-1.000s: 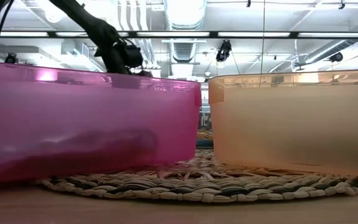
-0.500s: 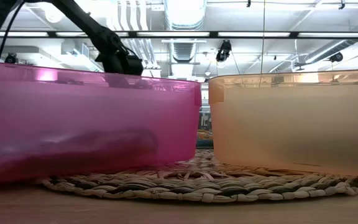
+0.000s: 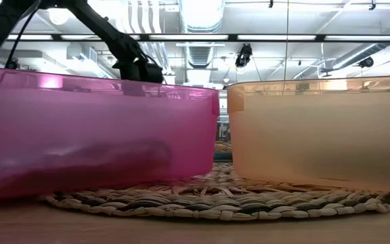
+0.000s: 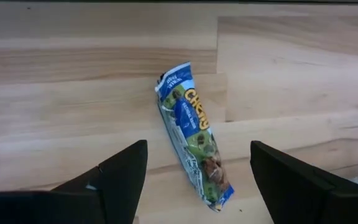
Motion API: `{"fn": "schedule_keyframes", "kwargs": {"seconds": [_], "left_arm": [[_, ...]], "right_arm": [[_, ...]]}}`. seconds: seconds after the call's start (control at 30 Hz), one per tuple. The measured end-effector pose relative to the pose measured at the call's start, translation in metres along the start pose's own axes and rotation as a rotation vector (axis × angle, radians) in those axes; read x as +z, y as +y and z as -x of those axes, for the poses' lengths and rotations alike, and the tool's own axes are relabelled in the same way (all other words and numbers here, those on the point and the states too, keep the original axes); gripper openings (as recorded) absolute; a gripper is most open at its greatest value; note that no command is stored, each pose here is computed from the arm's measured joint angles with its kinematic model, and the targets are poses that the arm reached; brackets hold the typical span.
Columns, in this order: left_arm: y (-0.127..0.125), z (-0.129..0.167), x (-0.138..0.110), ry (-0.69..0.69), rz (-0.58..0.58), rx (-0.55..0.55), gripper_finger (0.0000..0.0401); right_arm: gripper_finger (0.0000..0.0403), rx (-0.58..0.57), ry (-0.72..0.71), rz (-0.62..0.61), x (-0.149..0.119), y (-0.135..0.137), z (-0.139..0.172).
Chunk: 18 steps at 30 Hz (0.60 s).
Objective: Pick and place Granola Bars by type
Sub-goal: Put the blue granola bar into the orange bin
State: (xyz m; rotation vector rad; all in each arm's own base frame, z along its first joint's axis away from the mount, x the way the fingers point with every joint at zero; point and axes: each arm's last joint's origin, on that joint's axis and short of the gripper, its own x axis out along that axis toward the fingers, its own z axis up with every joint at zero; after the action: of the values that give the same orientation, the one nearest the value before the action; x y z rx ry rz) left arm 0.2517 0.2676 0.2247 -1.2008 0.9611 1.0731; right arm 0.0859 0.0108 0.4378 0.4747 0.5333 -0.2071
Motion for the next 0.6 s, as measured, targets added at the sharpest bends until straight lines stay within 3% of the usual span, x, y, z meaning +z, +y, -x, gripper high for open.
{"fn": "schedule_keyframes", "kwargs": {"seconds": [0.6], "left_arm": [[-0.010,-0.042,-0.003,0.055,0.013,0.076,0.0265]], "right_arm": [[0.0009,-0.013,0.019,-0.001,-0.002,-0.001,0.000]]}}
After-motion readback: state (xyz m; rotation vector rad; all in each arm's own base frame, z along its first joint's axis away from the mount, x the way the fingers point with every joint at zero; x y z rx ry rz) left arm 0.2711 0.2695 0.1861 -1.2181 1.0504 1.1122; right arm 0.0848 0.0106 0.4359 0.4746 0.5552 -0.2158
